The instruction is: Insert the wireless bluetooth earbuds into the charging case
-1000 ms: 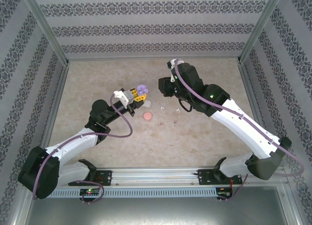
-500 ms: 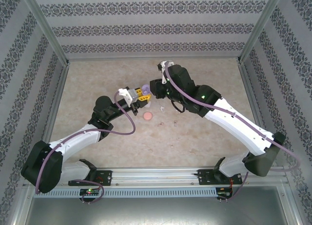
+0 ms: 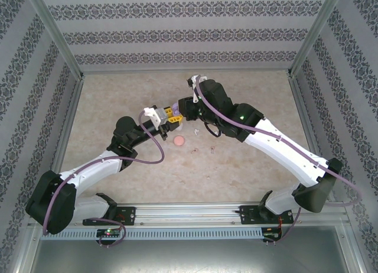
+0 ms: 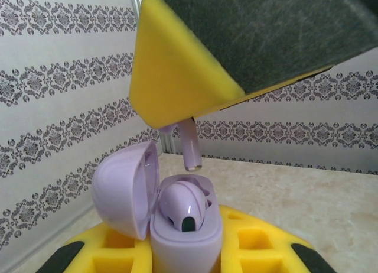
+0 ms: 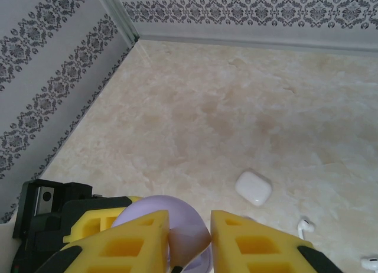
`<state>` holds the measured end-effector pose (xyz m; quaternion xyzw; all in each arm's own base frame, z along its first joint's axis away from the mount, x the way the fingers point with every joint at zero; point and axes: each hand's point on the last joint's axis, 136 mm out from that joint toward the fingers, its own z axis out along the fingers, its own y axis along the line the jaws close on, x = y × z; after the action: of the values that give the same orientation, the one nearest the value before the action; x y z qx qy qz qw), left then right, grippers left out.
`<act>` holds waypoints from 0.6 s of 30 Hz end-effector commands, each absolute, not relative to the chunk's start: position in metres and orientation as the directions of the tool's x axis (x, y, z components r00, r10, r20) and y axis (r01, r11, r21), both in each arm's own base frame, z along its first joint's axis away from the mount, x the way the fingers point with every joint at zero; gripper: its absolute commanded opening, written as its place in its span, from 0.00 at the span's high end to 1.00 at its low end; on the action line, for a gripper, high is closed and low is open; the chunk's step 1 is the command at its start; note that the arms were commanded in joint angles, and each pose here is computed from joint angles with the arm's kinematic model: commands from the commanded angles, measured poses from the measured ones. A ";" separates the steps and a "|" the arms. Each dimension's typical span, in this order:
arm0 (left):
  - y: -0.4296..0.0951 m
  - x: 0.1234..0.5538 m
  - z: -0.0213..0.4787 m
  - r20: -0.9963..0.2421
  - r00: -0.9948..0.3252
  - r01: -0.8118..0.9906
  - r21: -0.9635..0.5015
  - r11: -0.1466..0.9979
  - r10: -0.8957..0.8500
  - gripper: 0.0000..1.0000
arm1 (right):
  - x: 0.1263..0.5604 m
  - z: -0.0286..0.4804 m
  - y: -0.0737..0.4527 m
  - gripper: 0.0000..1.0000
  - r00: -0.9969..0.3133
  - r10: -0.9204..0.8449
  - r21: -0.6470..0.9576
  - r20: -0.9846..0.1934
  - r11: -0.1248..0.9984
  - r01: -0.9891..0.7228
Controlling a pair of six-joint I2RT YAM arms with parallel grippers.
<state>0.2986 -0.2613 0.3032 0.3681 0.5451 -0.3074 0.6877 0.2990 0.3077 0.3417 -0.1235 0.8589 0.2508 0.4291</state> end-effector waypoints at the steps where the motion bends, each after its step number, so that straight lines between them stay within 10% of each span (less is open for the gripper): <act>1: -0.267 0.291 0.324 -0.964 0.260 0.833 0.194 0.518 -0.057 1.00 | 0.298 0.334 0.314 0.75 -0.611 -0.001 0.331 -0.791 0.840 -0.429; 18: -0.265 0.290 0.328 -0.962 0.267 0.830 0.198 0.521 -0.060 1.00 | 0.297 0.308 0.315 0.76 -0.632 -0.065 0.281 -0.772 0.857 -0.431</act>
<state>0.2996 -0.2617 0.2973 0.3686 0.5558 -0.3078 0.6786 0.3002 0.3089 0.3260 -0.1237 0.8659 0.2432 0.4193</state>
